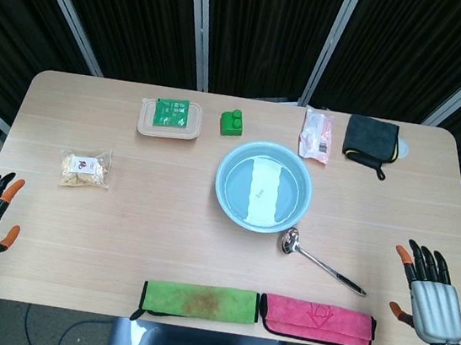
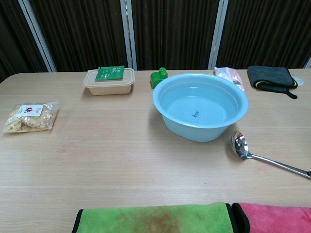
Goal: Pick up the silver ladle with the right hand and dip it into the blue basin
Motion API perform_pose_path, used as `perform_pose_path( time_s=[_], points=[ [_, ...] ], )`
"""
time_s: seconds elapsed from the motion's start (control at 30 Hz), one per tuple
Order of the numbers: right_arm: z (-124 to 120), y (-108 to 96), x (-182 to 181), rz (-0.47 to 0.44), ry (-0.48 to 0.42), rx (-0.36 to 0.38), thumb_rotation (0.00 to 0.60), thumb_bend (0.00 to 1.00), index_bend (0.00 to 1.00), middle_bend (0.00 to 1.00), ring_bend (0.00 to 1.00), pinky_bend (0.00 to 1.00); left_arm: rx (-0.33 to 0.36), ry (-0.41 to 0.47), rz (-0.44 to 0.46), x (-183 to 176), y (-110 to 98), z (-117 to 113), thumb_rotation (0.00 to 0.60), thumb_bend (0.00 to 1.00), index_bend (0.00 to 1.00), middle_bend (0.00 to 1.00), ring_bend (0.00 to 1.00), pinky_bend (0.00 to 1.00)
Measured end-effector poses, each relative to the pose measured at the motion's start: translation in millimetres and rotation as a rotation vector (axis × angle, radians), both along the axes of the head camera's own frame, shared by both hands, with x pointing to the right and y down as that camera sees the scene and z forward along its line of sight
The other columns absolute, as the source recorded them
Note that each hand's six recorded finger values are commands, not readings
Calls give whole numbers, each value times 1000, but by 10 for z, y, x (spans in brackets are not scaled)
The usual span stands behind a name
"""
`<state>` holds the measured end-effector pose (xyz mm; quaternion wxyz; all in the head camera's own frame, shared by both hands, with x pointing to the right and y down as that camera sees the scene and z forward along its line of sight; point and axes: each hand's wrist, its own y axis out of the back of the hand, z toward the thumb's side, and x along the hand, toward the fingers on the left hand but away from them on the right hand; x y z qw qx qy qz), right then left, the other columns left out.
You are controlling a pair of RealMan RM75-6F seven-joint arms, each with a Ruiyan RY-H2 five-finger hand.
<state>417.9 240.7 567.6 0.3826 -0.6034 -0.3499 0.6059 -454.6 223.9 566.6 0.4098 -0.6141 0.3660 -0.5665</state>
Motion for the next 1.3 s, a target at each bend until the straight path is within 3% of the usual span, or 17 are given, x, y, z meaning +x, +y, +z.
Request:
perform_pose_path(
  time_s=[0.23, 0.4, 0.57, 0.93, 1.3],
  points=[
    [-3, -15, 22, 7, 0, 4, 600, 86, 18, 0, 0, 0, 3, 7, -9, -7, -1, -8, 600, 371, 38, 0, 0, 0],
    [44, -31, -24, 14, -46, 5, 600, 89, 199, 0, 0, 0, 12, 43, -1, 18, -15, -50, 600, 370, 38, 0, 0, 0],
    [105, -41, -100, -4, -20, -19, 600, 133, 350, 0, 0, 0, 33, 63, 22, 34, -41, -81, 600, 369, 35, 0, 0, 0],
    [474, 21, -305, 7, 45, -170, 600, 238, 422, 0, 0, 0, 102, 119, 52, 9, -118, -138, 600, 371, 36, 0, 0, 0],
    [844, -24, -585, 5, 61, -281, 600, 250, 443, 0, 0, 0, 77, 148, 35, -70, -170, -115, 600, 370, 49, 0, 0, 0]
  ],
)
